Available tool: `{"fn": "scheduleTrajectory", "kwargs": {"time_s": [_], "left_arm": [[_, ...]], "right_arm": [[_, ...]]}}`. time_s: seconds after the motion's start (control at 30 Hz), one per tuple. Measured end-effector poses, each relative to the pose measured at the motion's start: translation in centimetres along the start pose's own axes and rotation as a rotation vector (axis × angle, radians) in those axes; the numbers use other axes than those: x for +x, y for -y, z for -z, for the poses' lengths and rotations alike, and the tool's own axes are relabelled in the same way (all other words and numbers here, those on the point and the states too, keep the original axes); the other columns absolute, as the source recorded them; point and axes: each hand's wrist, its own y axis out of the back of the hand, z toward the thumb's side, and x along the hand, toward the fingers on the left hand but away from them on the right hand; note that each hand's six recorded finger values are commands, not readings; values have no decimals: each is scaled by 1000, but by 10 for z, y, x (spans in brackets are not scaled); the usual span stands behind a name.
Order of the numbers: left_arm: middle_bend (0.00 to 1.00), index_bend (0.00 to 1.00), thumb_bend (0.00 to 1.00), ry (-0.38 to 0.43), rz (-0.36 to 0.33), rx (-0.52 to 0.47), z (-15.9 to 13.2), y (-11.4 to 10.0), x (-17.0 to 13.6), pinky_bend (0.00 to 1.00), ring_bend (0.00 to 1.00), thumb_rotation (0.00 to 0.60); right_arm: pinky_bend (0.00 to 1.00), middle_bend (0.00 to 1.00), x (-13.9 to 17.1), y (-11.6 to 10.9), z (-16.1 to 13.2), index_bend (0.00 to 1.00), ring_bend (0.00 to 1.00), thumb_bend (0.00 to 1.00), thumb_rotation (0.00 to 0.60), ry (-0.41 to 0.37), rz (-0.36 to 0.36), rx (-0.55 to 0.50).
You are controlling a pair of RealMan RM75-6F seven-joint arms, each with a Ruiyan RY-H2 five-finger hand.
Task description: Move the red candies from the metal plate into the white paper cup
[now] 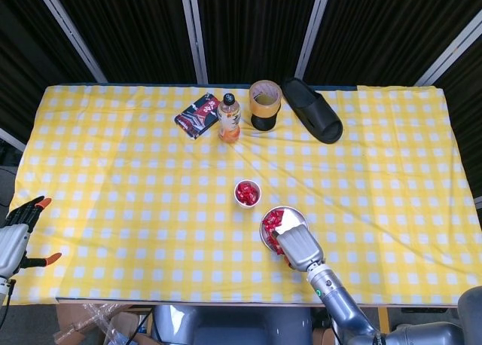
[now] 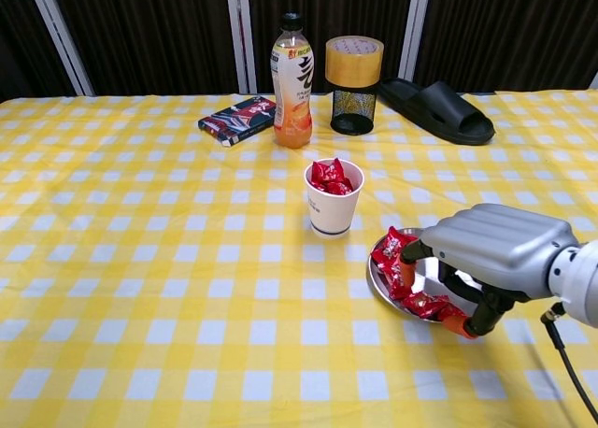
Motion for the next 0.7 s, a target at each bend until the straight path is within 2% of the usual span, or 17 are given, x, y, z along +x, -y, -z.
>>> {"fn": "scheduleTrajectory", "kwargs": {"time_s": [0.47,0.7], "left_arm": [[0,25,65,-2,0,-1,1,0,0,0,0,600],[0,24,65,-2,0,-1,0,0,0,0,0,600]], "right_arm": [[998,829,-6,9,3,447,942,371,600,12,-22,-7],[998,829,-6,9,2,484,942,452,600,6,-20,-11]]}}
